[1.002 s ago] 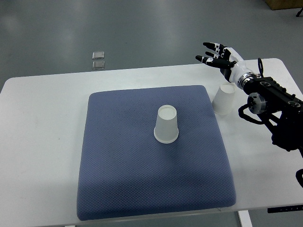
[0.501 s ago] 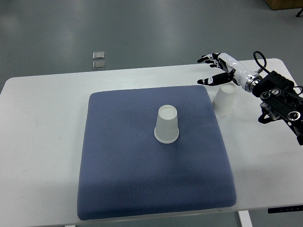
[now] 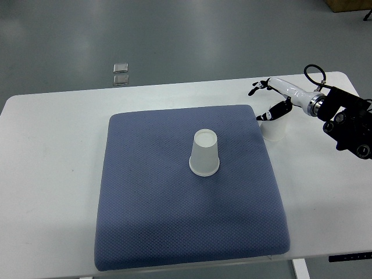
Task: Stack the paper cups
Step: 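Move the right hand down and close its fingers around the second white cup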
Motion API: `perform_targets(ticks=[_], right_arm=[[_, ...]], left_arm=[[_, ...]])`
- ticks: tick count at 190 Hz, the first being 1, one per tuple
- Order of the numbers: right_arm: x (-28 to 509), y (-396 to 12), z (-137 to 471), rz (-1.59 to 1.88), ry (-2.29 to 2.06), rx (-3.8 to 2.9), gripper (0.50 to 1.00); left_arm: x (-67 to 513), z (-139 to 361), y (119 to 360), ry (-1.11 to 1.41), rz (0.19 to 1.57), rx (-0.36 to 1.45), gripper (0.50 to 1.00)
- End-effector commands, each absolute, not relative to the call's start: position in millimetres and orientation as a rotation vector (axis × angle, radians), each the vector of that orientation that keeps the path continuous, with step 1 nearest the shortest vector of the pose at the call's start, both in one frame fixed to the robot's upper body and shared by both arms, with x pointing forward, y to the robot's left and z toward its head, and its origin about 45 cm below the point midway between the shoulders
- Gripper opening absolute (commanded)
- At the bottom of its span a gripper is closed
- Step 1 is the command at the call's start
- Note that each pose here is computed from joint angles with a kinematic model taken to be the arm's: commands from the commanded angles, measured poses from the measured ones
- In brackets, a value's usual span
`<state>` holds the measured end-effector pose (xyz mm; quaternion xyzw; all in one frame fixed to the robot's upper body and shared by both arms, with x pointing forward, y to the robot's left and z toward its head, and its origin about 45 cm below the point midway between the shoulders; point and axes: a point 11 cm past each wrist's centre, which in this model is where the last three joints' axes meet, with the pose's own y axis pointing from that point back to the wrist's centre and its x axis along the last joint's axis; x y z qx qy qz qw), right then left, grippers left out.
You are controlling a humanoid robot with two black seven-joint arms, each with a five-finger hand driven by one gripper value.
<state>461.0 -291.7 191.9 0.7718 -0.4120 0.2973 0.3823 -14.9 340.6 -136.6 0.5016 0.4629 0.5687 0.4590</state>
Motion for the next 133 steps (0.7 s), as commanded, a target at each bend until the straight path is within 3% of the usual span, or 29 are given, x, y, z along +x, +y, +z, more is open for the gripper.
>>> perform_targets(ticks=[1, 133], right_arm=[[461, -296, 192, 0.800, -1.006, 1.925, 0.915], [461, -318, 181, 0.933, -0.835, 1.728, 0.913]], left_arm=[[-15, -137, 341, 1.140, 1.401, 1.235, 1.000], [-15, -137, 341, 1.140, 1.401, 1.235, 1.000]])
